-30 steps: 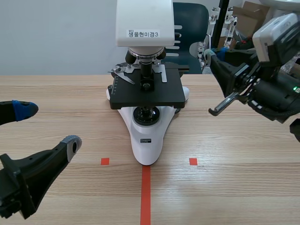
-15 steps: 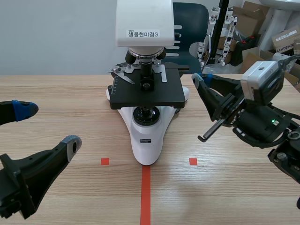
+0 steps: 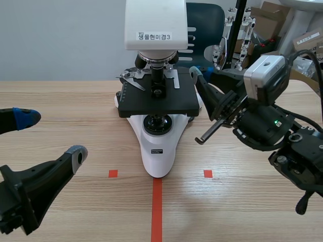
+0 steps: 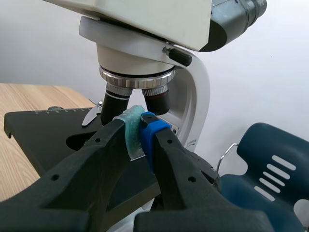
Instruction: Point at the revolving nosepiece
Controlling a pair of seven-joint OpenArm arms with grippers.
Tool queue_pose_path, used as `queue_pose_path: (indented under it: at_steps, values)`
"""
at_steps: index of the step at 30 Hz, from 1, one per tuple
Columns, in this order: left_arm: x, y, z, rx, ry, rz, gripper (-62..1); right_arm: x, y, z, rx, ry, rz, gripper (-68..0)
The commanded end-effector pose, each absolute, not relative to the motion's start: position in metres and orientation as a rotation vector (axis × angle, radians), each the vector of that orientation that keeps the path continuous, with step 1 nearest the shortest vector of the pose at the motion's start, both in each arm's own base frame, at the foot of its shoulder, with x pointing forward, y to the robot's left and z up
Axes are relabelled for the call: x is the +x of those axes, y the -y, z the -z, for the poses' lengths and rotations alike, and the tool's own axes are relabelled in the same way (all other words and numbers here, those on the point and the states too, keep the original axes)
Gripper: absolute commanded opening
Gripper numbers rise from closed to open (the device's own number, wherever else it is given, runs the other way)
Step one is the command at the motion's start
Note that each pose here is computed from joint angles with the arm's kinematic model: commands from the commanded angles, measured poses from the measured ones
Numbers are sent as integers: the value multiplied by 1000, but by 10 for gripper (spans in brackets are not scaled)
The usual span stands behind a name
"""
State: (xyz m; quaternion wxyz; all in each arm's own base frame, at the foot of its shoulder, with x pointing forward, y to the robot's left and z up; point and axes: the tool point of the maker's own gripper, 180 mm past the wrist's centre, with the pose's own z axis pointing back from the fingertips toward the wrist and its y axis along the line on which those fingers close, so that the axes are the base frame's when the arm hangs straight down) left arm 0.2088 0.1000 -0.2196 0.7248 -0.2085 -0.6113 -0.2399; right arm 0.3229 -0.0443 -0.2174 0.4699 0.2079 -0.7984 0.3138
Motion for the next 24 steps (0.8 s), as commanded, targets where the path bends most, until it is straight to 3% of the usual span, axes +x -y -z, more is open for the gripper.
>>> queue_pose_path:
  at_steps: [1, 24]
  values:
    - [208, -96, 211, -478, 1378, 519, 14, 326, 43, 203, 515, 2006, -761, -667]
    - [208, -96, 211, -478, 1378, 519, 14, 327, 41, 208, 519, 1999, -732, -667]
